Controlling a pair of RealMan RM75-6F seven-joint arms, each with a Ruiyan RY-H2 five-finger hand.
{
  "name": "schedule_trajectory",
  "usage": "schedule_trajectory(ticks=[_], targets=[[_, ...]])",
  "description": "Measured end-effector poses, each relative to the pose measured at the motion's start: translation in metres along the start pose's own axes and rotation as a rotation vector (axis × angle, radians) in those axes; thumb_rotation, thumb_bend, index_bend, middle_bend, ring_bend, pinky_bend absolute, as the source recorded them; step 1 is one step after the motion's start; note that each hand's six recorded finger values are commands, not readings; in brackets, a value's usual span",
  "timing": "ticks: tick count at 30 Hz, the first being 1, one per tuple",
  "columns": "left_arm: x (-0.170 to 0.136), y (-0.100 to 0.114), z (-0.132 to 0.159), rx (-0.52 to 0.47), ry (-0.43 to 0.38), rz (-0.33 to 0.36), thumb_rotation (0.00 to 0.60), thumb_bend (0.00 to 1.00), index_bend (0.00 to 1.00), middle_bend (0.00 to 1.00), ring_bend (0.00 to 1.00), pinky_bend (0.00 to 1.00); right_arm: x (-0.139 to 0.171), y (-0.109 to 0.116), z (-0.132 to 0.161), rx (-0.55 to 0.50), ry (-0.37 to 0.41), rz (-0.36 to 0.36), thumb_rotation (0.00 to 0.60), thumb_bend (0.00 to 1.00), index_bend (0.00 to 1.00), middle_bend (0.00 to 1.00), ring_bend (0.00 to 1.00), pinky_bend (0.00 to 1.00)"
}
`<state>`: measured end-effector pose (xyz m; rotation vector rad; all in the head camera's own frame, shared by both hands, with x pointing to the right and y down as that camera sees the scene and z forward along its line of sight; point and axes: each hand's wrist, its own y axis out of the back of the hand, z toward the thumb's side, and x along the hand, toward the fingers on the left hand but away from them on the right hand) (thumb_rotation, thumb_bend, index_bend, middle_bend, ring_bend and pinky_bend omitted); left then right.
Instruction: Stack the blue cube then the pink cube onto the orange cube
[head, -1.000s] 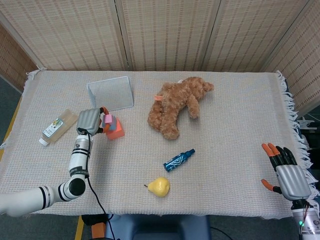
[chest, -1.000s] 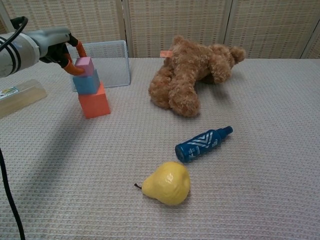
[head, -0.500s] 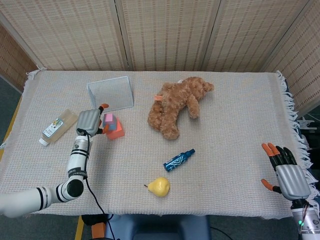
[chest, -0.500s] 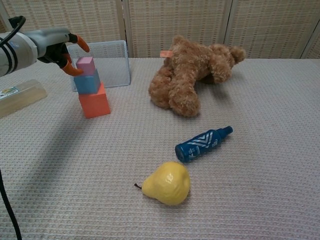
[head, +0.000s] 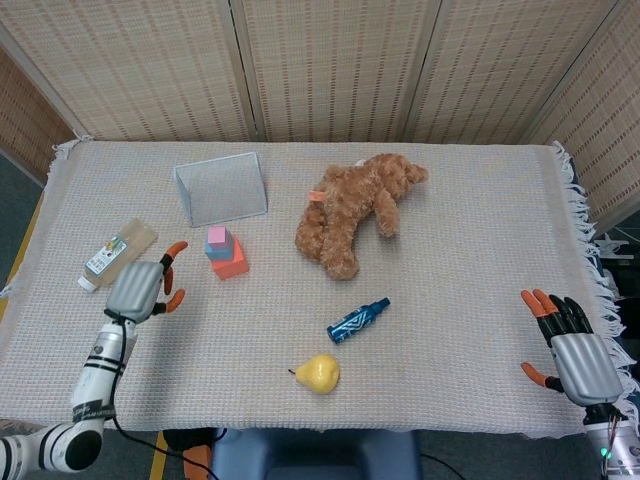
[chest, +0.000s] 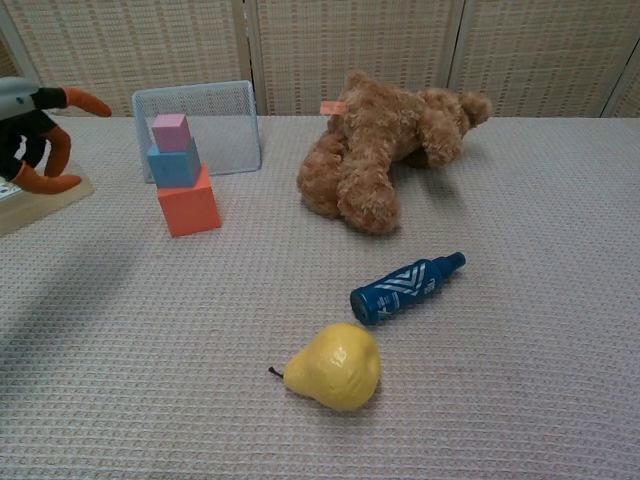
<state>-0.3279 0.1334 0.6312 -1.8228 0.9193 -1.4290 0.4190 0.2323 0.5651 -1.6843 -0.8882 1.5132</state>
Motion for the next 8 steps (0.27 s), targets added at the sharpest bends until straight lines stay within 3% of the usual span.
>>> schedule_trajectory(ticks=[5,8], targets=[[-0.082,-0.019,-0.044,-0.029,-0.025,0.024,0.600,0.35,0.09,0.00,0.00,0.08,0.003,-0.004,0.007,-0.004,0.027,0.014,0.600,0.09,0.00,0.00,0.00,0.00],[-0.121,-0.016,-0.058,-0.007,-0.039,0.085,0.600,0.35,0.09,0.00,0.00,0.08,0.005,-0.006,0.010,-0.007,0.041,0.024,0.600,0.09,0.00,0.00,0.00,0.00]])
